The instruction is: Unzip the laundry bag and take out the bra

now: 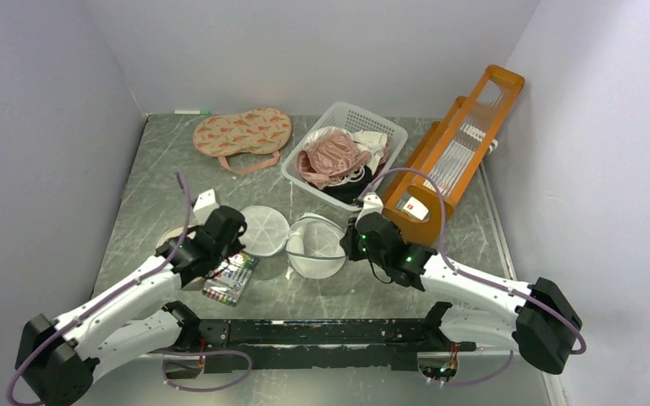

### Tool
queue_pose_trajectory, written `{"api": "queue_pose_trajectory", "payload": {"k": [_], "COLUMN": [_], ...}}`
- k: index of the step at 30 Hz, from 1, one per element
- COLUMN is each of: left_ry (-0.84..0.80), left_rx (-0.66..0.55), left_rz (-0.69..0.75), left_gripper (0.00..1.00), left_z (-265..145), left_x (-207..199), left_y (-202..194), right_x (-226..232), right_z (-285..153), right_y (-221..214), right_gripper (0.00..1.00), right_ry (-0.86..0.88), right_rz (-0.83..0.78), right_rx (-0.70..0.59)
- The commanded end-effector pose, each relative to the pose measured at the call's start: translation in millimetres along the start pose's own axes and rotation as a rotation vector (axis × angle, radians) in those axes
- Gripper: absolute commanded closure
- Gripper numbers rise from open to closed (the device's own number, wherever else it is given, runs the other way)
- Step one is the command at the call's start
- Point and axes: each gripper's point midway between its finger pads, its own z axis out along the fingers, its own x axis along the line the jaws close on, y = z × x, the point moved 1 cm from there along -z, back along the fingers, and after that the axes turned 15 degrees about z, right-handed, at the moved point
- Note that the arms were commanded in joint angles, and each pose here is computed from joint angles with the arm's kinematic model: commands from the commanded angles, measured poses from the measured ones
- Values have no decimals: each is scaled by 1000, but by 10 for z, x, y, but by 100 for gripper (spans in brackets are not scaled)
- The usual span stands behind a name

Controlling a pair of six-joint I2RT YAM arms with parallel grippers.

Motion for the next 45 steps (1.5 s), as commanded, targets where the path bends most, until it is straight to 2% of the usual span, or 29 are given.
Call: {"api": "queue_pose_trajectory", "payload": {"k": [1, 6, 13, 16, 19, 23, 29, 34, 37, 40, 45], "left_ry": [25, -112, -184, -174, -135, -119, -133, -169, -241, -347, -433], "left_rx": [-124, -238, -276, -332, -362, -359, -312, -308, -290, -242, -154], "left_rz": [76, 183, 407, 477, 599, 788, 926, 1018, 1088, 1150, 1232], "left_gripper": [93, 93, 93, 93, 93, 93, 93, 93, 93, 93, 93], "left_z": [-357, -708, -849, -997, -1099, -1185, -1057, -1016, -1007, -955, -717], "left_x": [114, -36, -287, -382, -543, -945, -1312, -1576, -1788, -2029, -2363], "left_y": [466, 836, 1108, 1275, 1334, 1053, 526, 240, 73, -184, -534], "right_x": [150, 386, 732, 796, 832, 825, 636, 553, 529, 522, 518], "right_z": [23, 89, 188, 151, 15, -325, -1181, -1857, -2111, -2271, -2416], "right_y": [70, 181, 398, 473, 583, 834, 1435, 1828, 1961, 2028, 2070], "right_gripper": [92, 89, 88, 79, 58, 35, 22, 19, 19, 19, 19], "right_ry": [42, 99, 151, 160, 174, 178, 121, 135, 143, 166, 192], "right_rz": [-3, -3, -14, -18, -17, -15, -9, 8, 24, 38, 46], "right_rx": [1, 3, 5, -3, -34, -118, -353, -522, -578, -616, -643]}}
